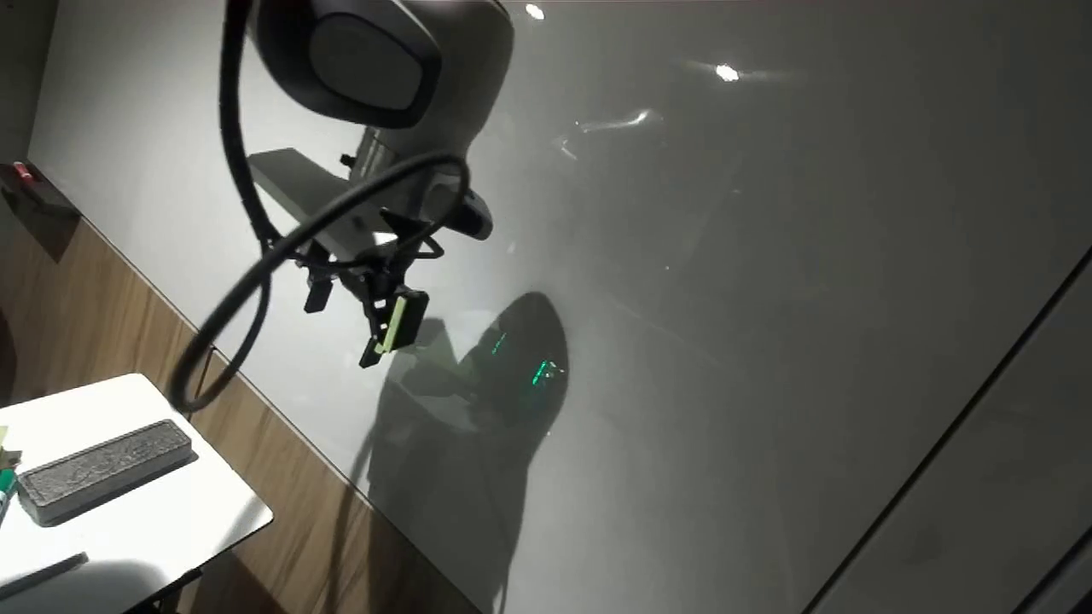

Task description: Erase the words on the whiteboard

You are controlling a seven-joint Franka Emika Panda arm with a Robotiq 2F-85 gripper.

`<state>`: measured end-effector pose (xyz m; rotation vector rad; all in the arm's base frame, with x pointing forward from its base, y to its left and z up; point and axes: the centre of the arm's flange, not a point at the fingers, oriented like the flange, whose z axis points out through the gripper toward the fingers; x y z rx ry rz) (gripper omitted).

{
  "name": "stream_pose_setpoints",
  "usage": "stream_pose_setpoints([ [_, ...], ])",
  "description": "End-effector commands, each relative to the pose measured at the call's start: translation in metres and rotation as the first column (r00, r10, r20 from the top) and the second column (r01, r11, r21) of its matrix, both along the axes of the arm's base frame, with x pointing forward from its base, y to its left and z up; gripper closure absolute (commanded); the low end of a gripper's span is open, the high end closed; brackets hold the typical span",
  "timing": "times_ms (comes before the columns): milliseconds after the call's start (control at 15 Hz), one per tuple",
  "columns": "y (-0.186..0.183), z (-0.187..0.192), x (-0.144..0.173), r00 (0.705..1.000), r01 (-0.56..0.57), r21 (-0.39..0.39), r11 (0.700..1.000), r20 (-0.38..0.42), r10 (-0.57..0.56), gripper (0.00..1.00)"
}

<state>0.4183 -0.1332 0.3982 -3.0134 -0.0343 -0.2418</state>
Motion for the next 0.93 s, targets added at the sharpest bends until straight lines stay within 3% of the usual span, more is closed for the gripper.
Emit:
stream_pose_setpoints([
  [0, 0.049, -0.026, -0.064, 0.998, 0.010, -0.044, 0.999, 0.059, -0.008, 0.00],
  [267, 0.095, -0.063, -0.098, 1.000, -0.014, -0.066, 0.998, 0.023, 0.015, 0.00],
  [533, 0.129, -0.091, -0.091, 0.999, -0.046, -0.083, 0.995, 0.001, 0.047, 0.00],
  [867, 0.155, -0.138, -0.094, 0.993, -0.044, -0.126, 0.991, -0.112, 0.029, 0.00],
])
